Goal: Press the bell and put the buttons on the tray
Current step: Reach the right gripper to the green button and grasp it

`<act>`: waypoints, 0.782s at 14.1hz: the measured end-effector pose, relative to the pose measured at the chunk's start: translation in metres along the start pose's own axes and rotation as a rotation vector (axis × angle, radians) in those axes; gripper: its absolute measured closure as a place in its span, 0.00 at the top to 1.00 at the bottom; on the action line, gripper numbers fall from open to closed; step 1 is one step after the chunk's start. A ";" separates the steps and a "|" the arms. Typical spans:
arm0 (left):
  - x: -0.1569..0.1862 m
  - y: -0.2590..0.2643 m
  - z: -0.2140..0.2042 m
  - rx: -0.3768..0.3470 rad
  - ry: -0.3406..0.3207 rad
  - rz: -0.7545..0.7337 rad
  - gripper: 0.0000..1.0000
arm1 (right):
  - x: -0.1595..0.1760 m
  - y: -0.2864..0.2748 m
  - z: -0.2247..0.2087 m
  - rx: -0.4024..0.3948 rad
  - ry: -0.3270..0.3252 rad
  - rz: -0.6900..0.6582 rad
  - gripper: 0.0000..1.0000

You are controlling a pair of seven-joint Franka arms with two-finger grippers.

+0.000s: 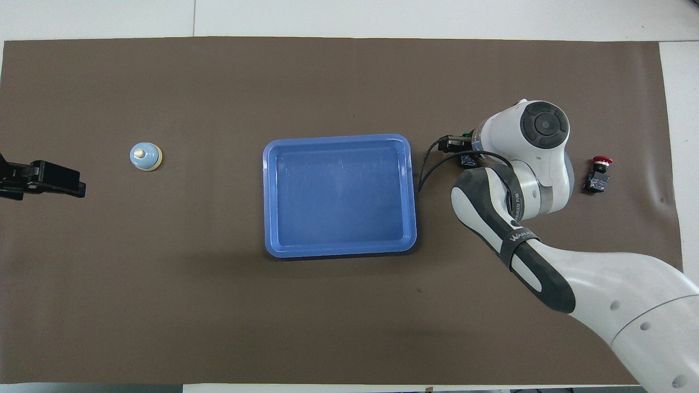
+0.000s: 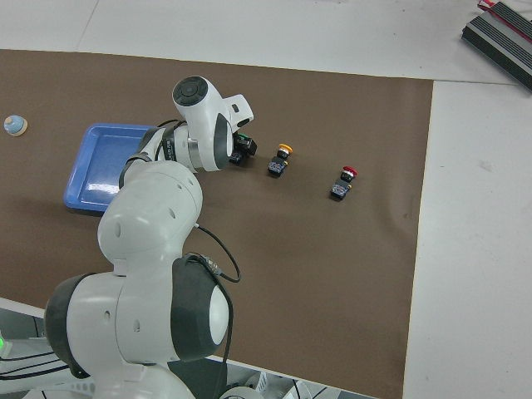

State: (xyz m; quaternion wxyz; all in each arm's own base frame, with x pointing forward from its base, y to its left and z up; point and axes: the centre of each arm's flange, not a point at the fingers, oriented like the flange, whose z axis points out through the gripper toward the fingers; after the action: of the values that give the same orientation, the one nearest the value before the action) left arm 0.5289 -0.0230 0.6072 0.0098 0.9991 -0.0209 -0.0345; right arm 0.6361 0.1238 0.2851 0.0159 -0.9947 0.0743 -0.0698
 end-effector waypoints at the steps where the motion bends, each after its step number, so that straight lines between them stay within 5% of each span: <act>1: 0.000 0.000 0.000 0.000 0.000 0.000 1.00 | 0.001 0.002 0.000 -0.003 0.002 0.000 0.89; 5: 0.000 0.000 0.000 0.000 0.000 0.000 1.00 | 0.002 0.002 -0.002 -0.008 0.007 0.021 0.45; 11: 0.000 0.000 0.000 0.000 0.001 0.000 1.00 | 0.010 -0.005 -0.016 -0.022 -0.026 0.019 0.41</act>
State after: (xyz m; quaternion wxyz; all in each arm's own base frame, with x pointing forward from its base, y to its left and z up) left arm 0.5287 -0.0229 0.6076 0.0098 0.9991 -0.0208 -0.0342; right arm 0.6445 0.1270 0.3029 0.0063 -0.9949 0.0843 -0.0559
